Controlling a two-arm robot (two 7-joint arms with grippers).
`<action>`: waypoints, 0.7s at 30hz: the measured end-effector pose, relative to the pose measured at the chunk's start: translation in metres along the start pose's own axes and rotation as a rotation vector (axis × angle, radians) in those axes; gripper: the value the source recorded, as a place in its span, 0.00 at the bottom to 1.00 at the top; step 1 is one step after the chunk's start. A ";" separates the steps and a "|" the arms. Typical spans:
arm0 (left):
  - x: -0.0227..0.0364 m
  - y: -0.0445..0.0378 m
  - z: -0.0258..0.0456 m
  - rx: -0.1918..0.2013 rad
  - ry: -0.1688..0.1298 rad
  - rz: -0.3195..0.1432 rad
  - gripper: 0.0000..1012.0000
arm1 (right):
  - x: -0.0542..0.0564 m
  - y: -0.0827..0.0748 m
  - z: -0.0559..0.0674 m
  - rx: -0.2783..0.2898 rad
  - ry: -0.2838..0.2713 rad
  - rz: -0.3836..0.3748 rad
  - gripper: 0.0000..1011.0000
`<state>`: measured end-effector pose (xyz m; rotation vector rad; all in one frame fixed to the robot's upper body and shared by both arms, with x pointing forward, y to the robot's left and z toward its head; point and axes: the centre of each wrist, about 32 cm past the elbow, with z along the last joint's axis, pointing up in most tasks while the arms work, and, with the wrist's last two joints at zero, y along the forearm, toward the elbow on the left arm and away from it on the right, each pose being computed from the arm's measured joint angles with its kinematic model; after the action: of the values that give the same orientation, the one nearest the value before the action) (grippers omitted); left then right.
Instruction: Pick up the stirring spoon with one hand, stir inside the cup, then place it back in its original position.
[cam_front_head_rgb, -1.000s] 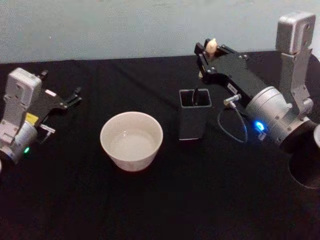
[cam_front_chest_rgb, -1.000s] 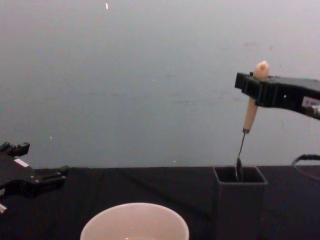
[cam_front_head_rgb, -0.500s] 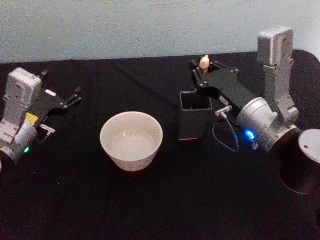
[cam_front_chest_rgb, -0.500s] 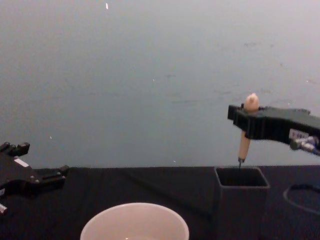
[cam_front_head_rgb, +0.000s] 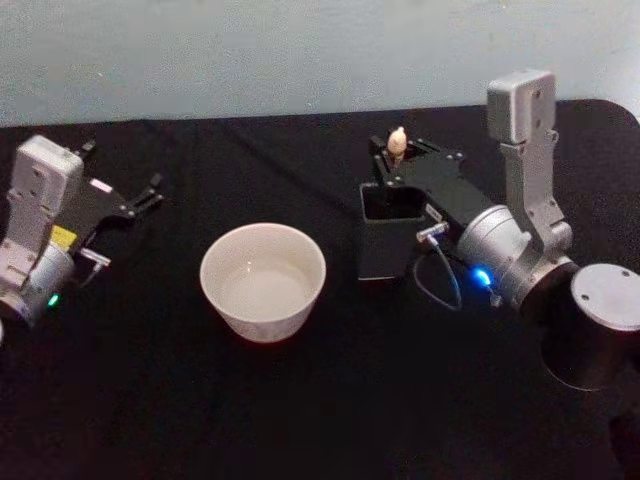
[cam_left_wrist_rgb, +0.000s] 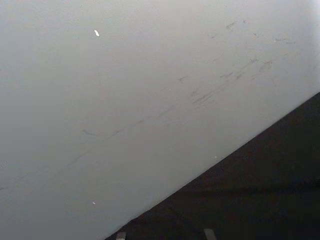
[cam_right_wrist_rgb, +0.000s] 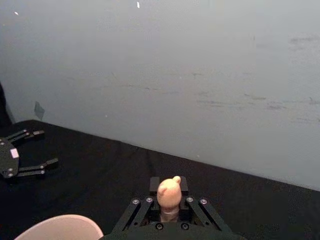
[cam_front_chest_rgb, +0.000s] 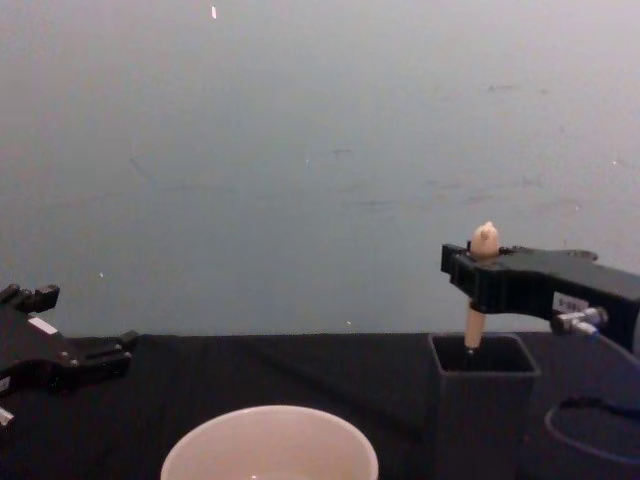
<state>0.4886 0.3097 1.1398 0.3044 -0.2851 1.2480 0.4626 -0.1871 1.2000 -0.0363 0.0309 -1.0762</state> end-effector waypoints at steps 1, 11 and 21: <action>0.0000 0.0000 0.0000 0.000 0.000 0.000 0.99 | 0.000 0.001 -0.001 -0.002 -0.001 -0.003 0.19; 0.0000 0.0000 0.0000 0.000 0.000 0.000 0.99 | -0.001 0.006 -0.003 -0.003 -0.010 -0.020 0.19; 0.0000 0.0000 0.0000 0.000 0.000 0.000 0.99 | -0.001 0.005 -0.003 -0.001 -0.010 -0.018 0.21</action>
<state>0.4886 0.3097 1.1398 0.3044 -0.2850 1.2479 0.4666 -0.1838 1.1967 -0.0431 0.0217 -1.0944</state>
